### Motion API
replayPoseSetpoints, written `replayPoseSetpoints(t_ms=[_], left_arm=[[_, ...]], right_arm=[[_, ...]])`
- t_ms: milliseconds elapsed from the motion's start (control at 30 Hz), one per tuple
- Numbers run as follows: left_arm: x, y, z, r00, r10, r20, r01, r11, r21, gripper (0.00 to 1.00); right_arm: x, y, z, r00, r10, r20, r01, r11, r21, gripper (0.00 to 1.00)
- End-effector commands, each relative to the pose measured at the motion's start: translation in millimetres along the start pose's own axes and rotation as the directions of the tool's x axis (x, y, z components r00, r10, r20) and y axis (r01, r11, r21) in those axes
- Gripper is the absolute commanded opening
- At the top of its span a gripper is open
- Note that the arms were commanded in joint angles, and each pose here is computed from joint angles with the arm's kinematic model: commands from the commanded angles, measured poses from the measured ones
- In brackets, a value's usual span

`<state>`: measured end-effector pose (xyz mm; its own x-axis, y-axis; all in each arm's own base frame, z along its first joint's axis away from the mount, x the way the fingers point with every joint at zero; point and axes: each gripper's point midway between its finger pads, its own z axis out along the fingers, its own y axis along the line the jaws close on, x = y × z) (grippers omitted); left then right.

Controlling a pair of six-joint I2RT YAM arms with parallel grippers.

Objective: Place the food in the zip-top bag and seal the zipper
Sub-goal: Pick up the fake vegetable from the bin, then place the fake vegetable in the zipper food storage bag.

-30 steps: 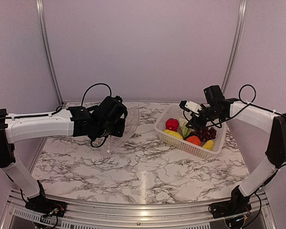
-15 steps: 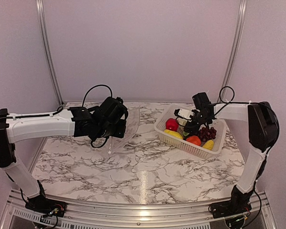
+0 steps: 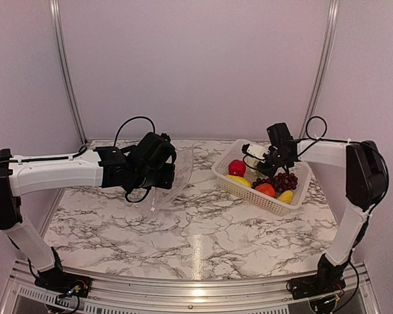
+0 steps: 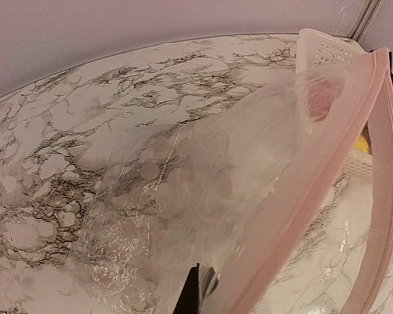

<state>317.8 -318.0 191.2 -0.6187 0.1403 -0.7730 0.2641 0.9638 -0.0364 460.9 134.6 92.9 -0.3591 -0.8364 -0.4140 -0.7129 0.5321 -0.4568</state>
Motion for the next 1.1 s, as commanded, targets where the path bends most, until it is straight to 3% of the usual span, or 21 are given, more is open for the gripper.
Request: replayPoseSetpoints(t_ms=[0,100,200,367,500,667,933,1067], left_arm=[[-8.7,-7.2,4.9,0.999,-0.036,0.016,0.036,0.999,0.019,0.0],[-11.4,-9.4,9.2,0.999,-0.046,0.027,0.046,0.999,0.013,0.0],[-16.3,-12.6,15.1,0.997,-0.065,0.048,0.065,0.998,0.01,0.0],[-31.4,-21.2,25.6,0.988,-0.121,0.096,0.12,0.993,0.014,0.0],[-45.6,-30.8,33.9,0.974,-0.188,0.126,0.184,0.982,0.046,0.0],[-58.7,-42.2,38.7,0.948,-0.279,0.155,0.264,0.958,0.112,0.0],[-70.1,-54.5,42.2,0.914,-0.362,0.181,0.33,0.926,0.184,0.0],[-79.1,-59.1,37.0,0.887,-0.415,0.201,0.366,0.899,0.241,0.0]], right_arm=[[-51.3,-29.9,-82.4,0.974,0.091,0.206,-0.097,0.995,0.019,0.16],[-75.5,-27.1,-127.2,0.937,0.147,0.317,-0.134,0.989,-0.062,0.14],[-101.6,-7.1,-174.2,0.876,0.213,0.433,-0.119,0.965,-0.234,0.11],[-136.2,33.1,-243.0,0.734,0.418,0.536,-0.06,0.825,-0.561,0.04],[-150.8,67.0,-278.5,0.645,0.599,0.474,0.03,0.601,-0.799,0.0],[-162.3,83.8,-296.2,0.596,0.716,0.363,0.106,0.378,-0.92,0.0],[-181.3,104.1,-319.6,0.605,0.766,0.219,0.161,0.152,-0.975,0.0],[-186.1,110.2,-318.5,0.579,0.801,0.155,0.148,0.083,-0.985,0.0]])
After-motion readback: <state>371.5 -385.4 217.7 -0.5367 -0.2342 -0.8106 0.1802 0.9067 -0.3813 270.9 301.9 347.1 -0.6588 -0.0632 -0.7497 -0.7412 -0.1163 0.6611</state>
